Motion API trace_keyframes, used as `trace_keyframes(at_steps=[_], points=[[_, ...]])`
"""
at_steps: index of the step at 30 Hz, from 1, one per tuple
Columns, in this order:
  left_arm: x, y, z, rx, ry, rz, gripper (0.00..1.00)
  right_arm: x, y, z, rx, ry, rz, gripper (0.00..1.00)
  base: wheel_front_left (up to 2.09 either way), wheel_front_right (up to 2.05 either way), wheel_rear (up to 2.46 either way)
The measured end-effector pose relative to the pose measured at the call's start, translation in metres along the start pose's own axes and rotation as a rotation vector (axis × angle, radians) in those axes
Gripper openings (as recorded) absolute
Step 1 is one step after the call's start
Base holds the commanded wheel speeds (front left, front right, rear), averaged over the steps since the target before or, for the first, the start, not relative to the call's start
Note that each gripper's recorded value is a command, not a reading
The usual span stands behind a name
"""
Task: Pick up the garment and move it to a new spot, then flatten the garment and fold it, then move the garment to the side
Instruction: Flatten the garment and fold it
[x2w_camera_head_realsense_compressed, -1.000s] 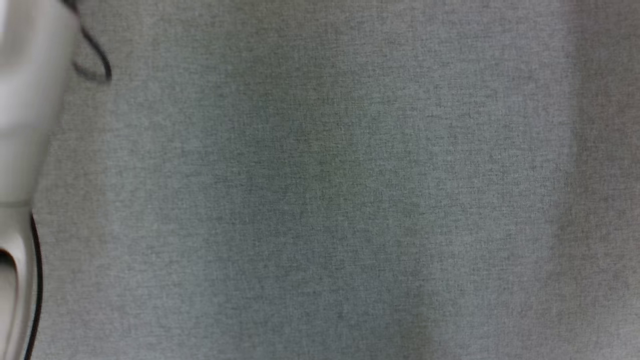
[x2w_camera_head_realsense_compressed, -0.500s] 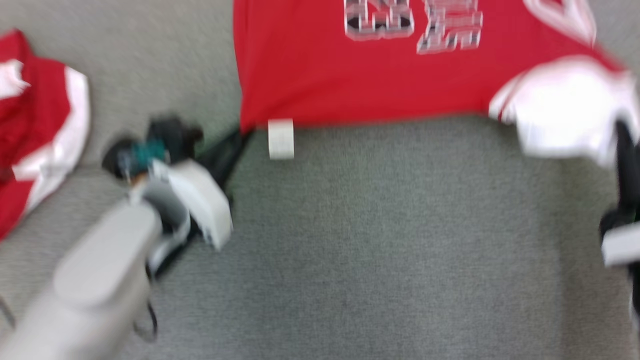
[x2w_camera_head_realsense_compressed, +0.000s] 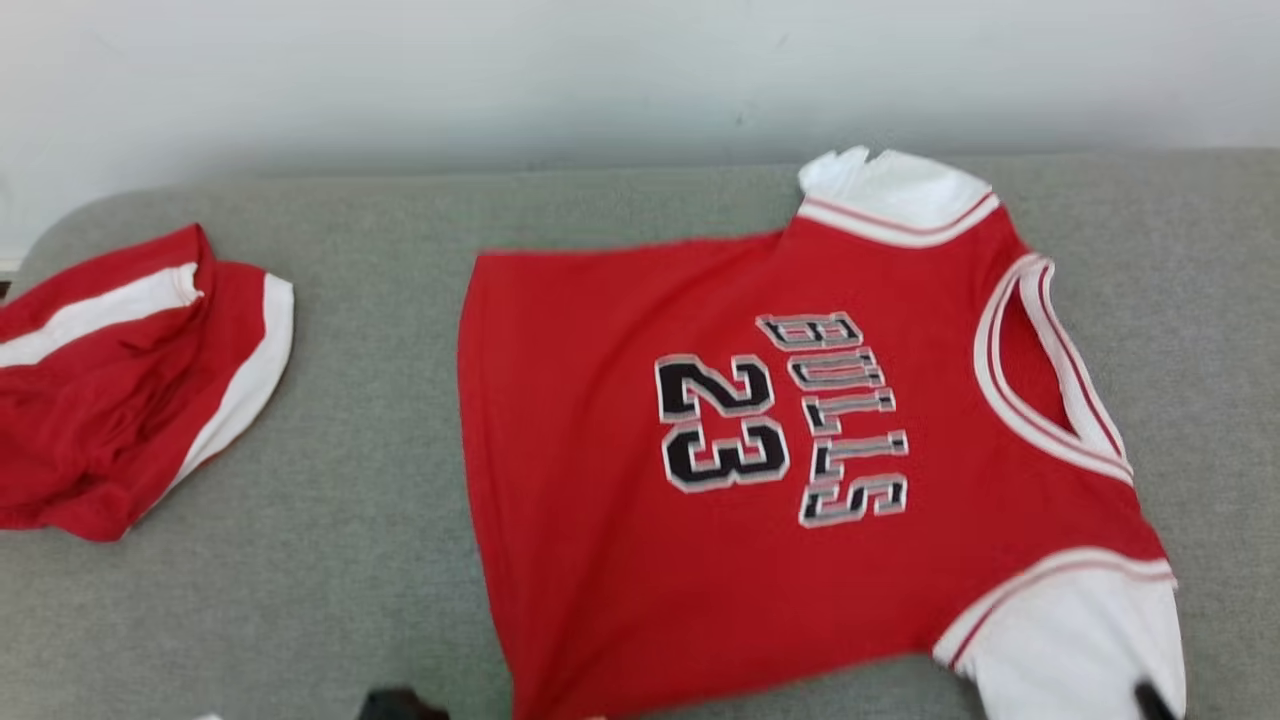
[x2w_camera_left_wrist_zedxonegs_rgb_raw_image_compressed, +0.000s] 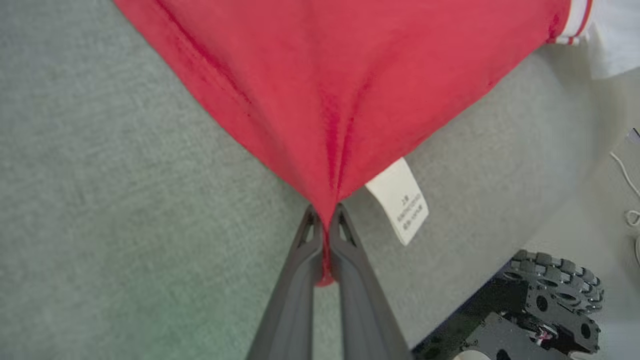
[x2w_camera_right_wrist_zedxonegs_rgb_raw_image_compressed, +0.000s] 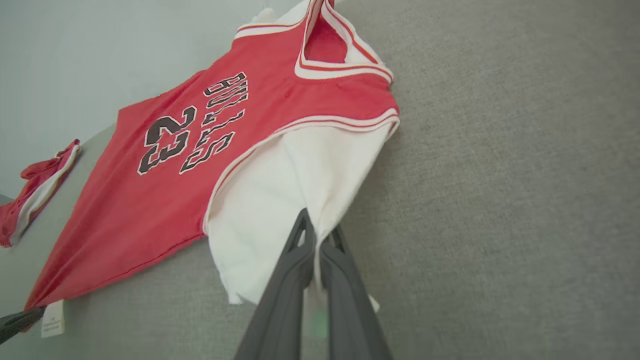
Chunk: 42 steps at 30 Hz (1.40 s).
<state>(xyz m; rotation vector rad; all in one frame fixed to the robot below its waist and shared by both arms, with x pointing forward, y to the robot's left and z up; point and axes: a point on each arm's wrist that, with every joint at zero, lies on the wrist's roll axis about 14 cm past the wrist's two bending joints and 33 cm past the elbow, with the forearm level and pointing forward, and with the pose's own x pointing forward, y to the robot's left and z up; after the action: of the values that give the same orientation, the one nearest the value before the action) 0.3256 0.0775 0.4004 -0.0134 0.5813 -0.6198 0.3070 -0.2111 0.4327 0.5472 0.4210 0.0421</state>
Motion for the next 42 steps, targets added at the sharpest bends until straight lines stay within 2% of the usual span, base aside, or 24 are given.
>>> trace_keyframes(at_steps=[5,9,14,21,25,33,34,35,36,42], points=[[-0.02,-0.023,-0.012,-0.063,0.079,-0.049,0.0,-0.023,0.001,-0.021,-0.001,0.122,0.0,0.0,0.0,0.0,0.0],[-0.02,-0.02,0.0,-0.064,0.094,-0.063,0.0,-0.024,-0.004,-0.01,-0.051,0.164,-0.004,0.0,0.0,0.0,0.0],[-0.012,-0.006,0.018,-0.048,0.109,-0.071,0.0,-0.006,0.005,0.008,-0.128,0.218,0.045,0.0,0.0,0.0,0.0],[0.018,0.013,0.051,-0.112,0.162,-0.13,0.0,0.052,0.017,0.045,-0.28,0.281,0.088,0.0,0.0,0.0,0.0],[0.036,0.032,0.07,-0.149,0.169,-0.12,0.0,0.087,0.023,0.058,-0.349,0.294,0.096,0.0,0.0,0.0,0.0],[0.066,0.064,0.072,-0.176,0.236,-0.086,0.0,0.145,0.03,0.064,-0.398,0.297,0.099,0.0,0.0,0.0,0.0],[0.069,0.065,0.069,-0.179,0.243,-0.084,0.24,0.15,0.028,0.062,-0.395,0.298,0.094,0.31,0.0,0.0,0.0],[0.072,0.066,0.067,-0.181,0.25,-0.083,0.6,0.154,0.028,0.06,-0.401,0.294,0.093,0.9,0.0,0.0,0.0],[0.073,0.066,0.066,-0.183,0.253,-0.083,1.0,0.157,0.029,0.06,-0.412,0.287,0.094,1.0,0.0,0.0,0.0],[0.066,0.074,0.081,-0.19,0.156,-0.028,1.0,0.148,0.038,0.08,-0.419,0.171,0.108,1.0,0.0,0.0,0.0]])
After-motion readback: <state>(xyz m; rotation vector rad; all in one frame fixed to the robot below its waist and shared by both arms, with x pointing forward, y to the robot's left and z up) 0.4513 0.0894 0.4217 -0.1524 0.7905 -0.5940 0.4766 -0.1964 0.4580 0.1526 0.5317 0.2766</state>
